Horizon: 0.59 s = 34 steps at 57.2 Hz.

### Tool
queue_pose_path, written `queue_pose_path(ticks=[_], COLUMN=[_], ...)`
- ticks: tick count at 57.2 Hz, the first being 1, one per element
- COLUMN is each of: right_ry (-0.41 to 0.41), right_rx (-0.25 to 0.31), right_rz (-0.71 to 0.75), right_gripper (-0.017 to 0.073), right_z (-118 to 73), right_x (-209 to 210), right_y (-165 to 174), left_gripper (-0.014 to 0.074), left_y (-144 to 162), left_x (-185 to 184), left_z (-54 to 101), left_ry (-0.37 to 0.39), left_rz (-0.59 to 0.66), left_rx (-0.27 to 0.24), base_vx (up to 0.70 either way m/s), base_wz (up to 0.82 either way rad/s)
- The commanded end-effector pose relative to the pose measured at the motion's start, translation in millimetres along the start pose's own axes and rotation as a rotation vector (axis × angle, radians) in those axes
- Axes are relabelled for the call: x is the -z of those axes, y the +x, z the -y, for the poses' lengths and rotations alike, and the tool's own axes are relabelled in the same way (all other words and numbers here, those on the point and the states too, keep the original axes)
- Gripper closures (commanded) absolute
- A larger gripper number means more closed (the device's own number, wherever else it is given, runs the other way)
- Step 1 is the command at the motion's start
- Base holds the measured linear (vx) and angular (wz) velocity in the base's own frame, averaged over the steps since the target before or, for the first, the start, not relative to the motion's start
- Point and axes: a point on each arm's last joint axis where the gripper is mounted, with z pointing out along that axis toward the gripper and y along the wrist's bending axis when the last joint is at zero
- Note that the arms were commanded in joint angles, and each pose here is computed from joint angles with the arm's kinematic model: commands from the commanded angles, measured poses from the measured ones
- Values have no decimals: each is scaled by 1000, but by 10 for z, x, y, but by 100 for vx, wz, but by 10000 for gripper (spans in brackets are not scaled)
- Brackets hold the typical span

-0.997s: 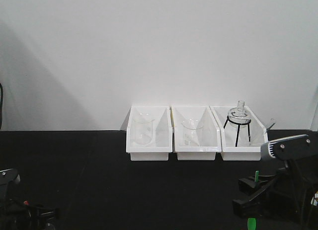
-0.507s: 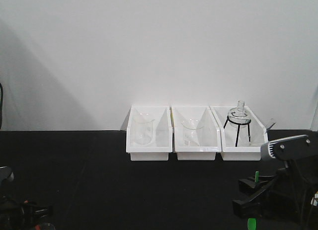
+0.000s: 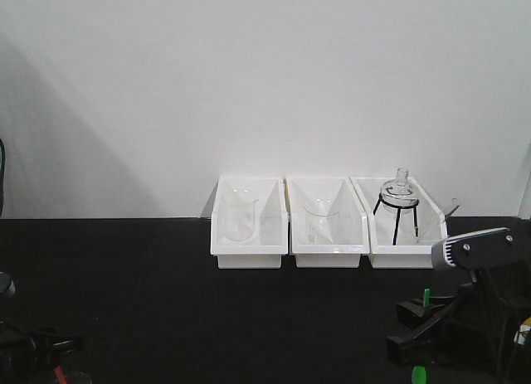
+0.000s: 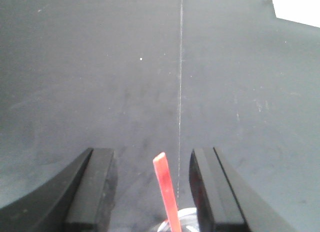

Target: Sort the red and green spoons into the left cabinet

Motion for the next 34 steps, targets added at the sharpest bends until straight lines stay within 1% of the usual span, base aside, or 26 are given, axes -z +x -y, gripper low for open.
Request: queue_pose_path(ticks=[1,9,18,23,34], right_ry=[23,25,27,27,27], right_rx=[13,13,13,13,13], right_rz=[107,108,116,116,116], right_gripper=[562,562,562,562,562], right_z=[22,25,27,27,27], right_x=[55,41,42,42,42], right_y=[-172,-171,-178,-178,-178], left_gripper=[134,134,134,134,146], left_y=[-173,-134,-92,-77,-65], left_x=[38,-16,-62,-84,-138], left_z=[66,89,196,230,228], left_ry=[34,38,68,79,77], left_rz=[96,81,81,85,82], left_rx=[13,7,-15,-22,-18], base_vx=[0,0,0,0,0], base_wz=[0,0,0,0,0])
